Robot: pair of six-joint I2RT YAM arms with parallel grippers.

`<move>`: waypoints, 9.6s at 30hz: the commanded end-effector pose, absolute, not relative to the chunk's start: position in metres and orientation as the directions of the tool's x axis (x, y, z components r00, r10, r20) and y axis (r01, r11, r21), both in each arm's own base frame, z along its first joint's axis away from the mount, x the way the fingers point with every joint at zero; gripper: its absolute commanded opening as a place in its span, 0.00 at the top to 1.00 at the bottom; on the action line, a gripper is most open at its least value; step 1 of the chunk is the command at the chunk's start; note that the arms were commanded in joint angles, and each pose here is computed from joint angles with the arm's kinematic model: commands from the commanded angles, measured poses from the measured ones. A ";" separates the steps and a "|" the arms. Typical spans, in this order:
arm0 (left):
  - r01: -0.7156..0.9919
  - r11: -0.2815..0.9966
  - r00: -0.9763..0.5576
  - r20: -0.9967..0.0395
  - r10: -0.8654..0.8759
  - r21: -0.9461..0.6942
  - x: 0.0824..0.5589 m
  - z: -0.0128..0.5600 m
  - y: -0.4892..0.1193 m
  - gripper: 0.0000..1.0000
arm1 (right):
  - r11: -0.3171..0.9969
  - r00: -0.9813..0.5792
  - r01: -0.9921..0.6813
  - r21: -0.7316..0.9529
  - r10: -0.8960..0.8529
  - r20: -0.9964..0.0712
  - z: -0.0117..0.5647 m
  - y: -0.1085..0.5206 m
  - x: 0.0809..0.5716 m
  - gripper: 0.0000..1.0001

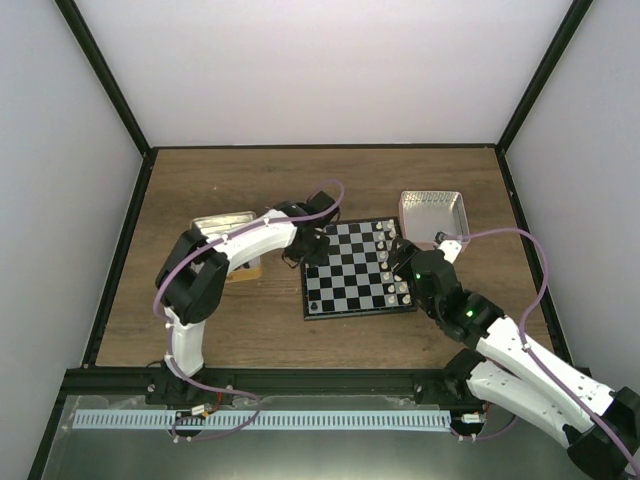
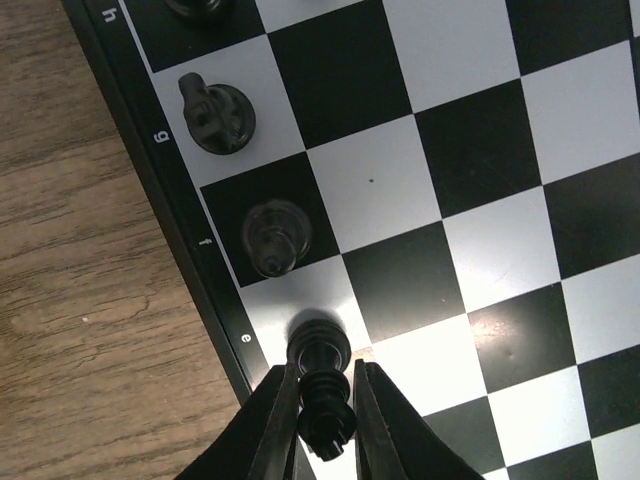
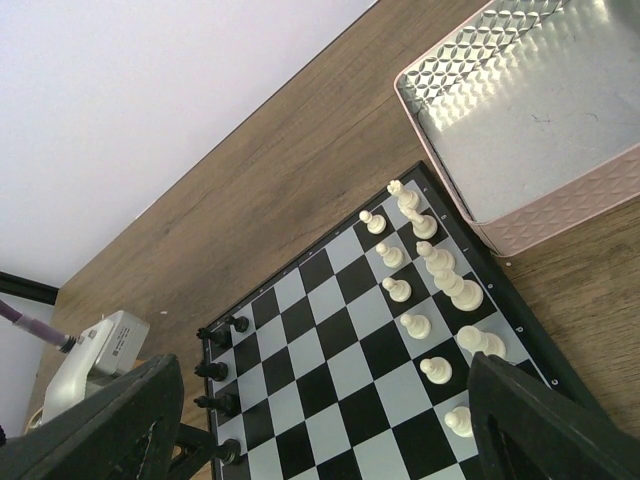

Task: Set up the chess pieces on the board
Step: Move the chess piece to the chessboard, then pick up the chess piece from the storage box, then place the chess piece on the chessboard.

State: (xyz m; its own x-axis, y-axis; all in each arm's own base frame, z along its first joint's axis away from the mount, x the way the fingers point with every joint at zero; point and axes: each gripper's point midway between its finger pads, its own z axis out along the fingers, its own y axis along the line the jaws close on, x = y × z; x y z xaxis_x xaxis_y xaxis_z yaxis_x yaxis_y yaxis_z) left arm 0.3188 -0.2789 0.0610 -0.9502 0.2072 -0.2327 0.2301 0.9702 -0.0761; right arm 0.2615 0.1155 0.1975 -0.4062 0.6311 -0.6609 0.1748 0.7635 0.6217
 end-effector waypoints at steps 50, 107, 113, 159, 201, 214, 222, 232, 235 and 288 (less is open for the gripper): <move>-0.193 0.945 -0.704 -0.634 -0.320 -0.264 0.344 0.184 -0.113 0.36 | 0.804 -0.460 0.063 0.591 0.549 -0.698 0.232 0.148 0.281 0.27; -0.772 0.633 -0.498 -0.558 -0.663 -0.063 0.370 0.025 0.032 0.61 | 0.838 -0.580 0.041 0.544 0.464 -0.670 0.197 0.179 0.293 0.30; -0.772 0.632 -0.495 -0.560 -0.664 -0.067 0.372 0.024 0.032 0.82 | 0.838 -0.578 0.043 0.544 0.465 -0.670 0.198 0.178 0.293 0.30; 0.598 0.527 -0.745 -0.662 0.087 -0.604 0.270 0.218 -0.286 0.85 | 0.429 -0.857 -0.370 0.824 0.183 -0.481 0.239 0.284 0.283 0.23; 0.551 0.447 -0.753 -0.651 -0.097 -0.704 0.259 0.229 -0.305 0.45 | 0.042 -0.898 0.165 0.985 0.419 0.132 0.233 0.288 0.290 0.87; 0.524 0.451 -0.763 -0.633 -0.128 -0.723 0.267 0.223 -0.314 0.73 | 0.033 -0.895 0.208 0.978 0.409 0.177 0.229 0.289 0.288 0.87; 0.511 0.497 -0.755 -0.642 -0.130 -0.701 0.271 0.221 -0.310 0.91 | 0.073 -0.890 0.189 0.979 0.433 0.140 0.224 0.286 0.291 0.80; 0.428 0.712 -0.839 -0.537 0.085 -0.556 0.256 0.174 -0.281 0.93 | 0.347 -0.780 0.121 0.930 0.612 -0.127 0.206 0.241 0.304 0.24; 0.408 0.772 -0.866 -0.474 0.159 -0.487 0.251 0.157 -0.269 0.93 | 0.433 -0.726 0.134 0.891 0.655 -0.209 0.198 0.220 0.305 0.23; 0.342 0.938 -0.932 -0.144 0.332 -0.051 0.290 0.056 -0.277 0.71 | 0.636 -0.470 0.216 0.741 0.733 -0.492 0.189 0.123 0.283 0.22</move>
